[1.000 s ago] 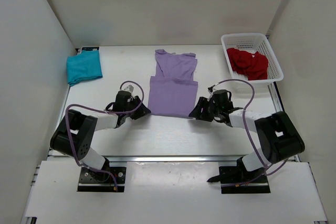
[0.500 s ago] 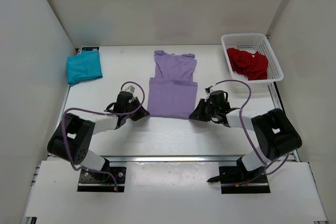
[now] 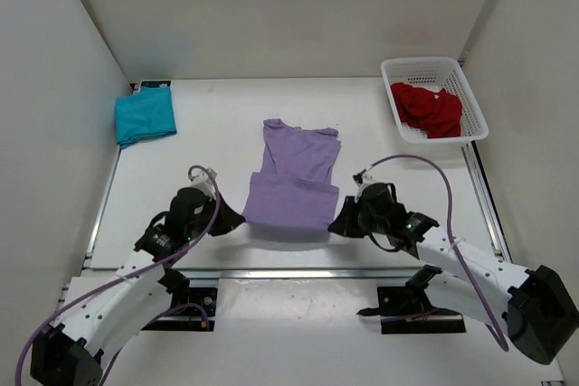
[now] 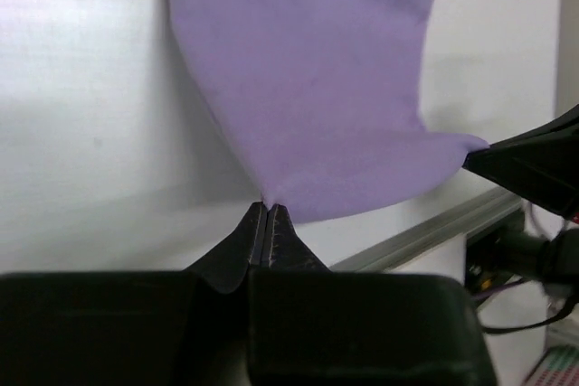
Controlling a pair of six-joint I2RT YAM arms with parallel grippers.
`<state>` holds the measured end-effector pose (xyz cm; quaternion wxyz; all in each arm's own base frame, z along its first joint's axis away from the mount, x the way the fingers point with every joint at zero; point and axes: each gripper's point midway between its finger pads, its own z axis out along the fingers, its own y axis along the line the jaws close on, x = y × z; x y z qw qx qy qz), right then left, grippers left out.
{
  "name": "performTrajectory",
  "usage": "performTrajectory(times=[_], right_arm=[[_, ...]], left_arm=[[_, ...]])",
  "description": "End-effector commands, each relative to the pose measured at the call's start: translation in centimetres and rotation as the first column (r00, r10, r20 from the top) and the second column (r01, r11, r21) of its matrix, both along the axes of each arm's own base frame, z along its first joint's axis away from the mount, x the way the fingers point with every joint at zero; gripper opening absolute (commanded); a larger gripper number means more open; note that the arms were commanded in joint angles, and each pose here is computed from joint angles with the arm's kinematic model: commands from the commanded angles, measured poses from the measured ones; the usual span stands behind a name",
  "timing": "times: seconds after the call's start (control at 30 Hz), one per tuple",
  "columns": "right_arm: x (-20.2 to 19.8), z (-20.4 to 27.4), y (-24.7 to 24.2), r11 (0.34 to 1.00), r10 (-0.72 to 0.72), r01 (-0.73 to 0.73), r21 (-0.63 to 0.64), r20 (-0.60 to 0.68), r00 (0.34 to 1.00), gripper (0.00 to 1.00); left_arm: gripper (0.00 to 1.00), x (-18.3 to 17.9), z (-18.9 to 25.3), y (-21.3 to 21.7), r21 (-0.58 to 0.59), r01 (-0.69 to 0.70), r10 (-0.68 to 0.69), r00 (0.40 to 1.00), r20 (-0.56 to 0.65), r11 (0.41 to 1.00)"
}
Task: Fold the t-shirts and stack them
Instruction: Grab one side of the 2/3 rectangular tshirt with both arms, then fold the long partially folded tshirt into a neat square
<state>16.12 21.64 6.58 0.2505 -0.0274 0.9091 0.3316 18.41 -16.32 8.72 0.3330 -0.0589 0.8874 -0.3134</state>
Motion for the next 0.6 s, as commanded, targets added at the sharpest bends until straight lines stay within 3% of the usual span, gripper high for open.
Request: performTrajectory(times=[0.0, 0.23, 0.27, 0.33, 0.4, 0.57], right_arm=[[5.0, 5.2, -0.5, 0.998, -0.064, 0.063, 0.009, 0.137, 0.989, 0.0], [17.6, 10.2, -3.1, 0.988, -0.156, 0.151, 0.04, 0.215, 0.964, 0.0], [18.7, 9.0, -3.1, 0.989, -0.151, 0.149, 0.026, 0.173, 0.973, 0.0], [22.9, 11.1, -3.7, 0.983, -0.18, 0.18, 0.02, 0.229, 0.957, 0.0], [25.9, 9.6, -4.1, 0.981, -0.192, 0.191, 0.022, 0.177, 0.965, 0.0], [33.1, 9.7, -5.5, 0.97, -0.242, 0.238, 0.045, 0.187, 0.952, 0.0]], left_arm=[[0.0, 3.1, 4.6, 0.5, 0.004, -0.038, 0.037, 0.997, 0.072, 0.999], [0.0, 15.2, 9.8, -1.5, -0.063, -0.106, 0.114, 0.984, 0.139, 0.992], [0.0, 17.2, 9.8, -1.6, -0.054, -0.12, 0.126, 0.984, 0.128, 0.991], [0.0, 21.2, 10.0, -2.4, -0.031, -0.146, 0.149, 0.982, 0.115, 0.989], [0.0, 24.1, 10.0, -2.9, -0.045, -0.147, 0.151, 0.983, 0.102, 0.988], [0.0, 31.3, 8.0, -2.7, 0.031, -0.224, 0.221, 0.972, 0.075, 0.974]])
